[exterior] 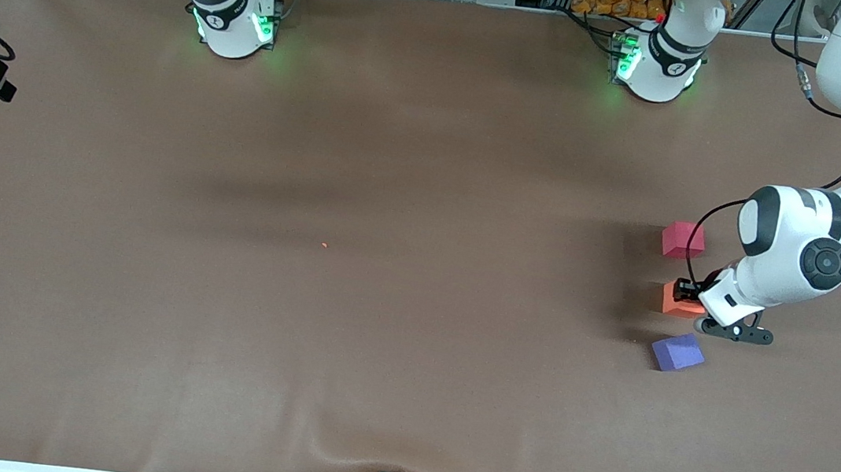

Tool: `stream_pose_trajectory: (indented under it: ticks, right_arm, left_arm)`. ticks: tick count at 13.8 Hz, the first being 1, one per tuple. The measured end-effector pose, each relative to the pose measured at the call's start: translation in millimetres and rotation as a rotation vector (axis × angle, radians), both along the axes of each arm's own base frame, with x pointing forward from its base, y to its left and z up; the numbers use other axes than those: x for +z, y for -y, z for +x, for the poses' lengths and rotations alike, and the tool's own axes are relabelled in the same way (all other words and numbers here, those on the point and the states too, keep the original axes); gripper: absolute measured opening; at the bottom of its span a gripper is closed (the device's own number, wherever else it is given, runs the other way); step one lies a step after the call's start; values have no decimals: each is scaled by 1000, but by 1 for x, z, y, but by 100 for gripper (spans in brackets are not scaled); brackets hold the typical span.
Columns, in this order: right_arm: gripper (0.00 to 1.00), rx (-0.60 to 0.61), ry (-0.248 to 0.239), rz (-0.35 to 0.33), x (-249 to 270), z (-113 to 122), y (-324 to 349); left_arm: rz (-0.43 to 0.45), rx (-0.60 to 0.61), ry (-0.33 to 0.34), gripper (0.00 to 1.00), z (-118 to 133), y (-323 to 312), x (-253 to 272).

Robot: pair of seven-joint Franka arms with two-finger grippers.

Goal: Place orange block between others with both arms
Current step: 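Carry the orange cube between the pink and blue cubes, lower it, then open the left gripper to release the orange cube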

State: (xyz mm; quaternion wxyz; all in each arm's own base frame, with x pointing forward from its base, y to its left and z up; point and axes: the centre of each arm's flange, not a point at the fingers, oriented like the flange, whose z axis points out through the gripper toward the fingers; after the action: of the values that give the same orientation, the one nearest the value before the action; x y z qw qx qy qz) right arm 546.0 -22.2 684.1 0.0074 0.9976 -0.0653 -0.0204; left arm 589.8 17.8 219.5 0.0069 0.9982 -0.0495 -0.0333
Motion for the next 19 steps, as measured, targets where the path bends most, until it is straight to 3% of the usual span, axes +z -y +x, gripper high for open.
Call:
stream_pose_trajectory:
  ticks: [1,5,6,13,19]
  right_arm:
    - [100,1,0,0,0,0,-1]
    - [100,2,0,0,0,0,-1]
    - [100,2,0,0,0,0,-1]
    - [100,2,0,0,0,0,-1]
    - [100,5,-1,0,0,0,-3]
  left_arm:
    - [0,0,1,54,0,0,0]
    - [1,0,27,96,6,1,9]
    - [3,0,44,100,9,0,20]
    - [42,1,148,100,11,9,164]
    - [58,60,144,100,5,32,295]
